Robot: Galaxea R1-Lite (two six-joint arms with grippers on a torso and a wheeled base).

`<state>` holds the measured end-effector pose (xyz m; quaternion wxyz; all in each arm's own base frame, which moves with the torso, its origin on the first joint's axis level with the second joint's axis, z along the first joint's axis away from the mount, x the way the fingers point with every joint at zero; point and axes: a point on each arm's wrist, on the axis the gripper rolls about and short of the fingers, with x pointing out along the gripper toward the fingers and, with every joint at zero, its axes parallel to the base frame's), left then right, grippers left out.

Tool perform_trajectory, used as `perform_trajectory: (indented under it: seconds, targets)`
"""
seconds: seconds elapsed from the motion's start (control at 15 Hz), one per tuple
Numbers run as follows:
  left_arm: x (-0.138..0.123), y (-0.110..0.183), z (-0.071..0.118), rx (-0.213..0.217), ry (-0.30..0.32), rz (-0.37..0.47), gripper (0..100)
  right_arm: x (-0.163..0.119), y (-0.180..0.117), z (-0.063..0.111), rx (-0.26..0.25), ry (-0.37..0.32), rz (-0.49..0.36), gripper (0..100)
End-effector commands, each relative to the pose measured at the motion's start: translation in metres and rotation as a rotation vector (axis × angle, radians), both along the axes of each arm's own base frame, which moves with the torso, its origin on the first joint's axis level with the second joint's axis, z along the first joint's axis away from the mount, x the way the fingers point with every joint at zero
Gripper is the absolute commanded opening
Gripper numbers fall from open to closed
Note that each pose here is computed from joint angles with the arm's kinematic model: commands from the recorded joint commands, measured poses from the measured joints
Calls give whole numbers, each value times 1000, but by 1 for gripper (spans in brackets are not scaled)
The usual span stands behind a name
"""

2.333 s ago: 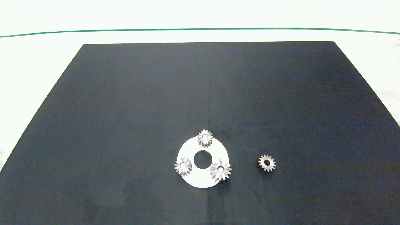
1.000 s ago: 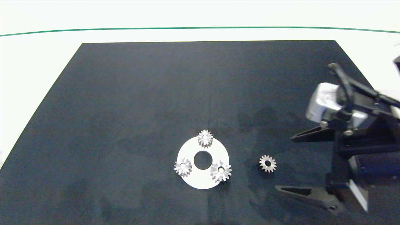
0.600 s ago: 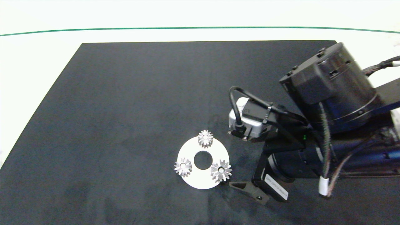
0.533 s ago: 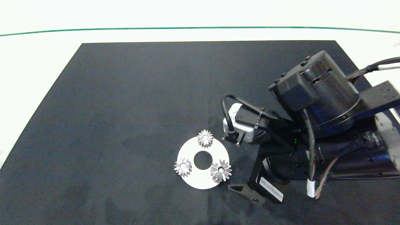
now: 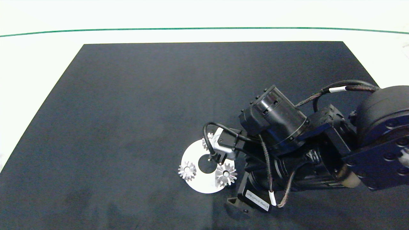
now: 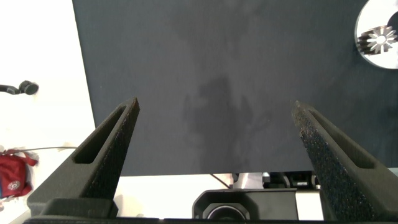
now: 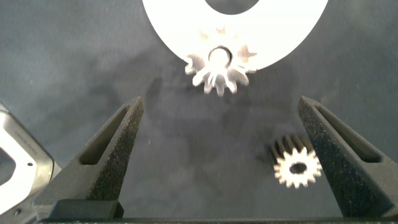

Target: Remove an incorrectly installed larger gear and replace it with the correct smaller gear

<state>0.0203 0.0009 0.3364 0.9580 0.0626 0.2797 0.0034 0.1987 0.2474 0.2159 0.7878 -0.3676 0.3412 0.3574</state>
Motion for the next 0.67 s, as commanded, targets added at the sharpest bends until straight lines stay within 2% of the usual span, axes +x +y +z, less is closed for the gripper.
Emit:
perform_trajectory:
  seconds: [0.07, 0.47, 0.67]
  targets:
    - [-2, 0, -1, 1, 4, 0, 100, 6, 7, -9, -16, 9, -2, 100]
    - [-4, 0, 1, 4, -10, -3, 100, 17, 18, -23, -8, -1, -7, 100]
    - [-4, 0, 1, 4, -13, -2, 100, 19, 20, -26, -8, -2, -7, 94]
